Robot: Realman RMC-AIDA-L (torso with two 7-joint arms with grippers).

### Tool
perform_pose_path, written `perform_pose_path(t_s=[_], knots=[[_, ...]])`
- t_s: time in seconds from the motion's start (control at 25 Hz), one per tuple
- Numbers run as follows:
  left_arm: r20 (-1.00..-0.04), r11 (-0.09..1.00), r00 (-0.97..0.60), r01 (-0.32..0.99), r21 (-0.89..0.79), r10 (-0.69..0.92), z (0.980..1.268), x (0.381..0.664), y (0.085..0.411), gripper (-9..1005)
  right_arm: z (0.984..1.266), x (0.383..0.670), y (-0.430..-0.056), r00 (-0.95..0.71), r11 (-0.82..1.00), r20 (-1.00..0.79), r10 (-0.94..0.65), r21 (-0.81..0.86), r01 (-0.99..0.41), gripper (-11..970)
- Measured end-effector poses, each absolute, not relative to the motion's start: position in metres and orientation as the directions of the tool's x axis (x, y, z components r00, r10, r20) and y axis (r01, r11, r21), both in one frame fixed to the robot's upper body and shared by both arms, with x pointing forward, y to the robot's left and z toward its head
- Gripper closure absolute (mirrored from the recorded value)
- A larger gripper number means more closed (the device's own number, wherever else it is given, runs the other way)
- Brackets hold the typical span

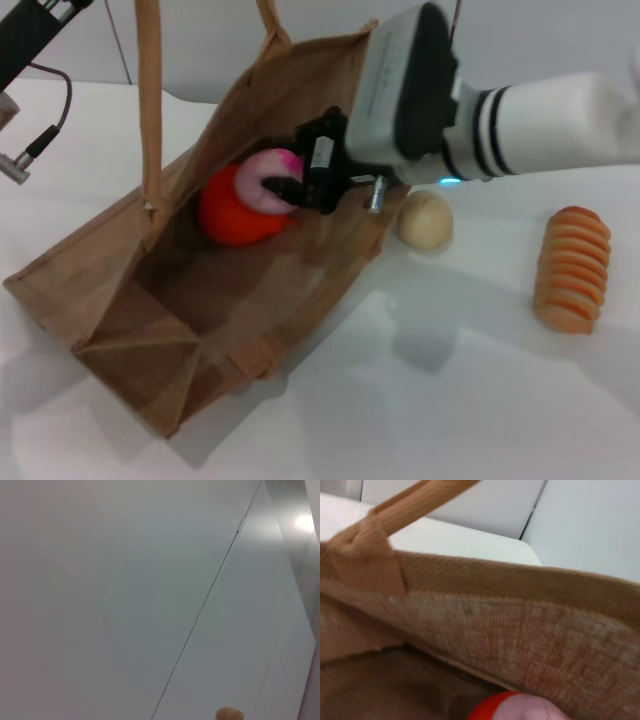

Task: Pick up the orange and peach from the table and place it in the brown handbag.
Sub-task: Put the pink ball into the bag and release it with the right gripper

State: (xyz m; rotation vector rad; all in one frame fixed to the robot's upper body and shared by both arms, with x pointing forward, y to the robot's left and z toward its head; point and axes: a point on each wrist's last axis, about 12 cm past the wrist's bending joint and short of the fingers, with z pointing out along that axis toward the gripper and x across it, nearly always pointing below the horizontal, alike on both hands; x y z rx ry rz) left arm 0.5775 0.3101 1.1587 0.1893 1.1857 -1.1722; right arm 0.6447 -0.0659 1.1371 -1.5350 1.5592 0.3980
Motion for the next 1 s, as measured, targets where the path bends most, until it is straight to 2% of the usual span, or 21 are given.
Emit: perform_pose_path(t_s=[0.28,0.56,0.84,1.0], knots=[[-0.787,0.437,-0.089,0.790,-0.429,-0.611,1.162,0.581,0.307,874,1.121,0.632,-0.047,0.245,0.141,-0.673,-0.698,-0.464,-0.874,580],[-0.764,0.436,-0.083,0.780,-0.449,-0.639,1.158,0.579,0.309,874,1.118,0.625,-0.044,0.255,0.149,-0.684,-0.683,-0.472,-0.869,584],[-0.764,0.452,-0.083,0.763,-0.461,-0.639,1.154,0.575,0.314,874,1.119,0.611,-0.048,0.264,0.196,-0.764,-0.589,-0.452,-0.870,415],[-0.769,0.472,-0.076,0.750,-0.464,-0.635,1.150,0.572,0.319,874,1.119,0.603,-0.063,0.263,0.260,-0.806,-0.531,-0.450,-0.854,318]])
